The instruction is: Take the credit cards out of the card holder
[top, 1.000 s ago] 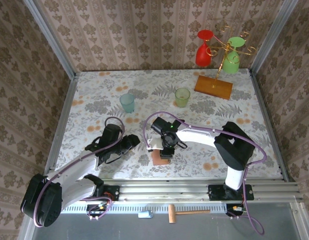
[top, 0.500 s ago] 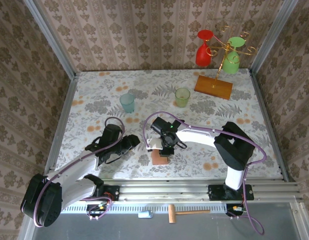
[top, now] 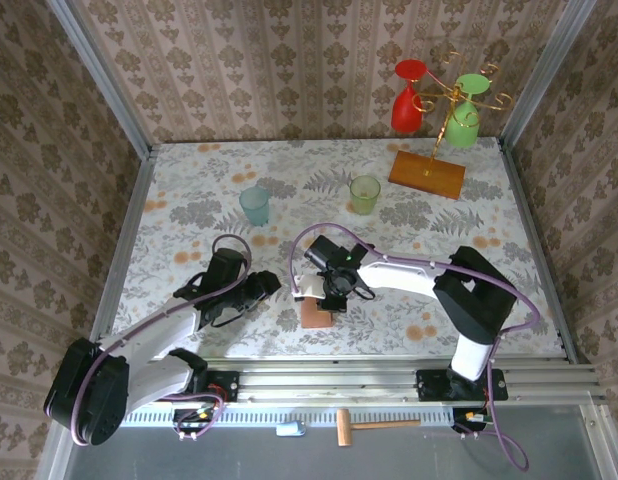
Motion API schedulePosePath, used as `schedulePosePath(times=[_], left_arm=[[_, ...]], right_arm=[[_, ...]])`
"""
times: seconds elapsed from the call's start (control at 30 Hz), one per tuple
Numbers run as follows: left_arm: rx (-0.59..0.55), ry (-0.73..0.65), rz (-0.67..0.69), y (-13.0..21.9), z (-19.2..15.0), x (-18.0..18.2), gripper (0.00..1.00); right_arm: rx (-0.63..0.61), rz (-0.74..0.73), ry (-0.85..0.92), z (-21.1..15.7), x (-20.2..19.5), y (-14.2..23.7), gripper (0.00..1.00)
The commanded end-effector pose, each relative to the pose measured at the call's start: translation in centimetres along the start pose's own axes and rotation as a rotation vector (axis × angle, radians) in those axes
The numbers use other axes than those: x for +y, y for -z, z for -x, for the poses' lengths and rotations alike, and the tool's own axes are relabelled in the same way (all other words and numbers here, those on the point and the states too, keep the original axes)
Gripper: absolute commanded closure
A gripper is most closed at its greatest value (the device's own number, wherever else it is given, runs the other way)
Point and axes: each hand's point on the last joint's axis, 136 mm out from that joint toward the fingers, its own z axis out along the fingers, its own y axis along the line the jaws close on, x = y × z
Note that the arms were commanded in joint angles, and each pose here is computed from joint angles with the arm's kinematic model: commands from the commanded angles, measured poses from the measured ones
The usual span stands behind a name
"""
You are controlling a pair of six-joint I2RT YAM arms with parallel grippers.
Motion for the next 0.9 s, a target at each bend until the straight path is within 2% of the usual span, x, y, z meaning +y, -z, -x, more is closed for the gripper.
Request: schedulePosePath(times=[0.0,0.3,0.4,0.53,0.67,0.87], left_arm=[[0.003,-0.009,-0.034,0.0,0.2,-1.1,0.52],[0.016,-0.019,-0.032,-0.6,0.2,-1.7,0.52],[0.021,-0.021,-0.034,-0.9,0.3,-2.0,0.52],[0.029,-0.029,-0.031,-1.3,0.5,-2.3,0.52],[0.016,-0.040,-0.028,-1.4,1.1,-2.5,0.52],[-0.016,-0.038,-0.035,-1.2,2.5,-2.3,0.51]], right_arm=[[-0.088,-0.017,-0.008,1.5,0.1,0.8,0.91],[-0.143,-0.066,-0.063,1.2,-0.3,2.0,0.80],[-0.159,-0.080,-0.094,0.9,-0.2,2.6,0.63],[-0.185,-0.114,-0.173,0.9,-0.4,3.7,0.50],[-0.201,-0.216,-0.383,1.1,-2.2,5.0,0.46],[-0.234,-0.299,-0.843,0.8,-3.3,6.5,0.47]])
